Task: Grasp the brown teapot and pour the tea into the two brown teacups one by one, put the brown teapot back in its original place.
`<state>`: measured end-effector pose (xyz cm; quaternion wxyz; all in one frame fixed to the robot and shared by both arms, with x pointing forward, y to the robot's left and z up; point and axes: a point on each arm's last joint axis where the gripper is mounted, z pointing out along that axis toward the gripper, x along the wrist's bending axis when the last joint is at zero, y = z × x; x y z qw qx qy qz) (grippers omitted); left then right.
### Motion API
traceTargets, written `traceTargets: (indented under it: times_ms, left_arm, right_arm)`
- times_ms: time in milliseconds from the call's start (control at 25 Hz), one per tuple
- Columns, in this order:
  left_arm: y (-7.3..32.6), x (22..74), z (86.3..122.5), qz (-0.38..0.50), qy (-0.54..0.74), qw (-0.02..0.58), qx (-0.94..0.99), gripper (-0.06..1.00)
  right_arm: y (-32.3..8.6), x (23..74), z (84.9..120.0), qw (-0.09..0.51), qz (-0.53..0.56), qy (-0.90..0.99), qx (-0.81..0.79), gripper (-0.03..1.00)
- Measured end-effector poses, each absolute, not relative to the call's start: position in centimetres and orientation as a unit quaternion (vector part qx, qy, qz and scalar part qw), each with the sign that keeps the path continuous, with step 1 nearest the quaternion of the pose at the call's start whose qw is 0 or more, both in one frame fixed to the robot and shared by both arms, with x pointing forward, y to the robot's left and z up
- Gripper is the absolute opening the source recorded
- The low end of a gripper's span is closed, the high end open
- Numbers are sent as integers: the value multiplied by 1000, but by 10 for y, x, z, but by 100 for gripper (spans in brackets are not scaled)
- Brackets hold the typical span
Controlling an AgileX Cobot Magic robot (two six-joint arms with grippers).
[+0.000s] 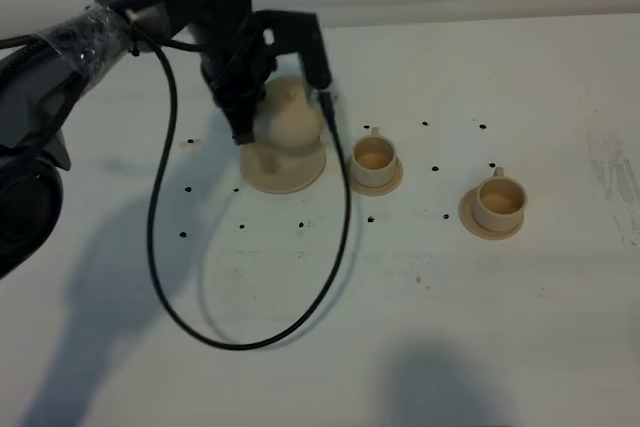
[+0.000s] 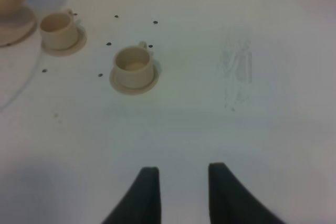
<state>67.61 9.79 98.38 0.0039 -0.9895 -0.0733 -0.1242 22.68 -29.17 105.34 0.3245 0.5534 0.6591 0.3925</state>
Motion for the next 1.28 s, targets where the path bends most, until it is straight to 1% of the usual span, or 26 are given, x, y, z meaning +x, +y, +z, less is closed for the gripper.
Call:
traceTargets:
  times_ms: [160,320,560,720,960,1280]
  left_arm:
    - [62,669,997,-169,-32,-31,-985,8]
    - [23,654,1001,-201,11,-69,-977,8]
    - [-13,636,1000,-221,52,-98,-969,8]
    - [-27,630,989,-217,65,-102,-969,8]
    - [-37,633,973,-229,76,-111,-964,8]
    - [-56,628,958,-252,134,-115,-952,8]
  right_arm:
    - [-292,227,1053,324,393,659,553,22]
    - [-292,227,1053,324,393,659,553,22]
    - [-292,227,1053,324,393,659,553,22]
    - [-292,227,1053,324,393,659,553,22]
    - [-292,227,1053,324,393,659,553,22]
    - [-292,227,1053,324,393,659,553,22]
